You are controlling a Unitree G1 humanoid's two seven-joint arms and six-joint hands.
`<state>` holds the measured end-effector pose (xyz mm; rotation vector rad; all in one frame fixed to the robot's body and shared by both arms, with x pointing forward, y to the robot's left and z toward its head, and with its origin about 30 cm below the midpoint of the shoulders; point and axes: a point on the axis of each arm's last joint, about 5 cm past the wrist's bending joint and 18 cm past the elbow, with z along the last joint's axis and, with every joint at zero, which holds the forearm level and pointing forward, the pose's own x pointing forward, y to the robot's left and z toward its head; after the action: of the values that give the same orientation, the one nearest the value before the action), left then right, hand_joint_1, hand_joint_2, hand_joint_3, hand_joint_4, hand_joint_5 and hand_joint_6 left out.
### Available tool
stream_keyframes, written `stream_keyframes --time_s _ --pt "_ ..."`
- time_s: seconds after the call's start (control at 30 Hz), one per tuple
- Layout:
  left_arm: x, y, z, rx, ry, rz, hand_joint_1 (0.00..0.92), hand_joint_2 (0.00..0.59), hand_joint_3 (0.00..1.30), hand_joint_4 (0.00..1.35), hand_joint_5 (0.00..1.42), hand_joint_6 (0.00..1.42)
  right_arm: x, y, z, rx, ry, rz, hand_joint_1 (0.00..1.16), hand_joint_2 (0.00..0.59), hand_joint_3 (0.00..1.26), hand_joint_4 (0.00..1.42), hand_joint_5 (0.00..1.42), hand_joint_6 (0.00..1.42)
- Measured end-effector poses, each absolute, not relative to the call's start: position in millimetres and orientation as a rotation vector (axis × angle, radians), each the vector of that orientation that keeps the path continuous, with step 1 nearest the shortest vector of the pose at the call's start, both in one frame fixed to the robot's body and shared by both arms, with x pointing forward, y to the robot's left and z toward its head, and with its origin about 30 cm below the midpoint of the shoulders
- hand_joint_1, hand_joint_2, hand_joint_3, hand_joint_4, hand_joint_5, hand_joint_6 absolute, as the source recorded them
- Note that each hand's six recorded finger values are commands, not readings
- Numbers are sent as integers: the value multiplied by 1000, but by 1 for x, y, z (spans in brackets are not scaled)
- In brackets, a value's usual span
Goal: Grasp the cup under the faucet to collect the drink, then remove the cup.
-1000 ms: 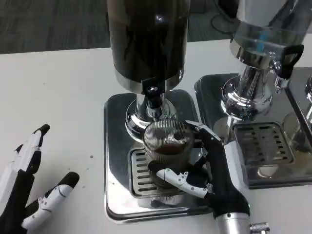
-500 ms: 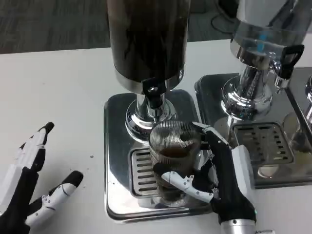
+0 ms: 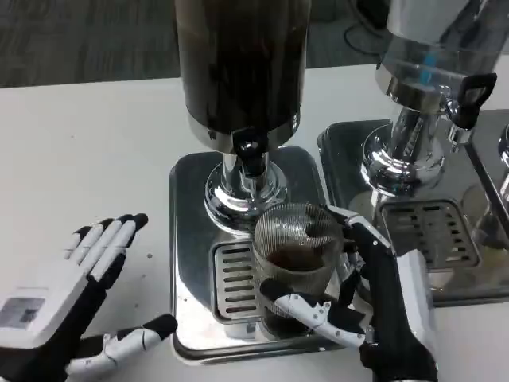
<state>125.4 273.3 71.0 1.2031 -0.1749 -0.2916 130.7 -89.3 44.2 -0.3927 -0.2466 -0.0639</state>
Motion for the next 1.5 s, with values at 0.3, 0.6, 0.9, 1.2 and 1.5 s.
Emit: stream_keyframes --time_s 0.3,0.6,0.9,1.2,1.5 --pt "99 275 75 1259 -161 -330 0 138 0 0 0 0 116 -95 48 -396 -253 -34 921 183 580 613 776 1220" --pt "84 281 79 1278 -126 -293 0 133 0 0 0 0 102 -106 63 -420 -315 41 918 189 581 610 776 1210" --pt "74 282 80 1278 -124 -260 0 110 0 0 0 0 93 -106 66 -404 -303 91 906 187 581 610 776 1208" --pt "61 269 74 1255 -115 -177 0 104 0 0 0 0 88 -108 70 -435 -337 118 901 187 581 610 772 1208" --pt "60 269 73 1254 -114 -160 0 101 0 0 0 0 89 -106 74 -443 -375 132 899 186 586 618 769 1208"
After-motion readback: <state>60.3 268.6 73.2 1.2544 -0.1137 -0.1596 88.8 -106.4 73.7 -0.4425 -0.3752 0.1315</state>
